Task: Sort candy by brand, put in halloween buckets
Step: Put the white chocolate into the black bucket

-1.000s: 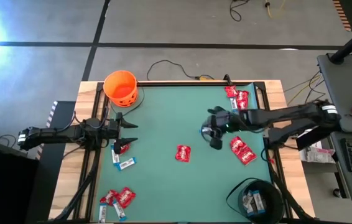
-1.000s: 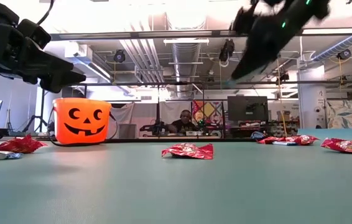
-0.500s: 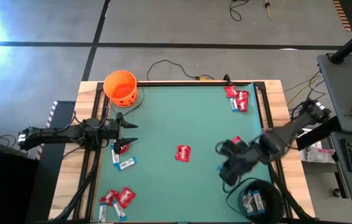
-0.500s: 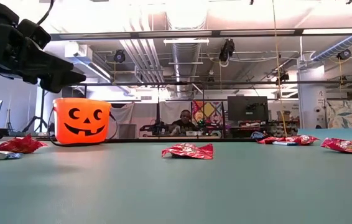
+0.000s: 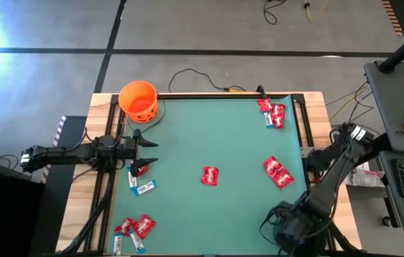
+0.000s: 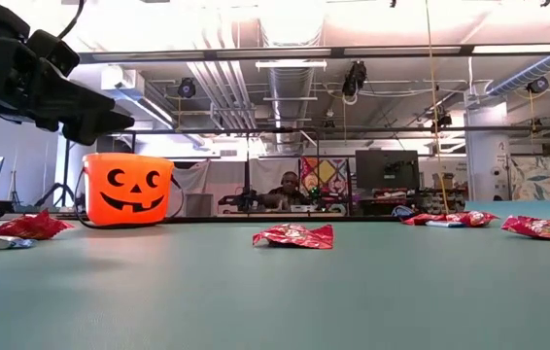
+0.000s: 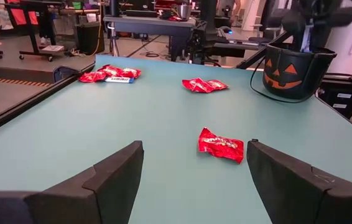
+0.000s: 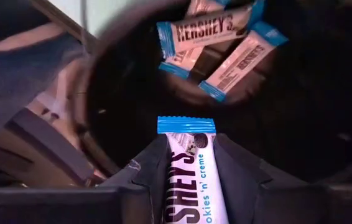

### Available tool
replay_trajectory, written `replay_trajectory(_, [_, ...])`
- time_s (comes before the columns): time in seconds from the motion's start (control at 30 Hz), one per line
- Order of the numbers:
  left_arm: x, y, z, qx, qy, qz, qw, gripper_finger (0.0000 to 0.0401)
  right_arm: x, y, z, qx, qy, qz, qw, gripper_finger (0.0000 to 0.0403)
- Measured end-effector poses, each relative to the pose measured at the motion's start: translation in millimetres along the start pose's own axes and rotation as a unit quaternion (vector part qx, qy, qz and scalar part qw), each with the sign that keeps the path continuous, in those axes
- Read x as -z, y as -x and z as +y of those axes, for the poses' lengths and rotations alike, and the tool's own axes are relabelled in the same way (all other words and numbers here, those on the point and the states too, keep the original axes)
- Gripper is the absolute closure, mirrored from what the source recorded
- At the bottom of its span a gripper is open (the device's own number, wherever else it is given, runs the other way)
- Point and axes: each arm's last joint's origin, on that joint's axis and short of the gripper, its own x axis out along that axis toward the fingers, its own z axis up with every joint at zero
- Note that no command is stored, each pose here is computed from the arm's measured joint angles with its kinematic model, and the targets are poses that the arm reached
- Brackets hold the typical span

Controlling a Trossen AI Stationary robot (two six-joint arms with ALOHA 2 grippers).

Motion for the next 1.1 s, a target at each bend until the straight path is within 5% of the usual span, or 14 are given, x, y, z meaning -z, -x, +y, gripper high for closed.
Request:
replay_trajectory(0.23, [0.0, 0.0, 0.0, 0.0, 0.0, 0.0, 1.0, 0.0129, -6.3, -28.3, -9.6, 0.046, -0.026, 0.002, 0.999, 0.0276])
replay_trajectory(0.43, [0.0, 0.0, 0.0, 0.0, 0.0, 0.0, 1.0, 0.0129, -0.6, -9.5, -17.5, 0.018, -0.026, 0.018, 0.999, 0.0199])
replay_trajectory(0.67, [0.0, -0.1, 0.0, 0.0, 0.0, 0.0, 1.0, 0.0129, 2.4, 72.2, -36.1, -0.139, -0.15, 0.016, 0.979, 0.0135])
replay_trajectory(0.83, [0.0, -0.1, 0.0, 0.0, 0.0, 0.0, 1.0, 0.0129, -22.0, 119.4, -69.1, -0.26, -0.203, -0.205, 0.921, 0.0137])
replay_trajectory(0.93, [0.1, -0.1, 0.0, 0.0, 0.0, 0.0, 1.0, 0.0129, -43.7, 135.6, -97.6, -0.228, -0.261, -0.316, 0.883, 0.0144])
replay_trajectory(1.1, [0.1, -0.1, 0.0, 0.0, 0.0, 0.0, 1.0, 0.0129, -79.7, 150.8, -136.7, -0.097, -0.313, -0.345, 0.88, 0.0157])
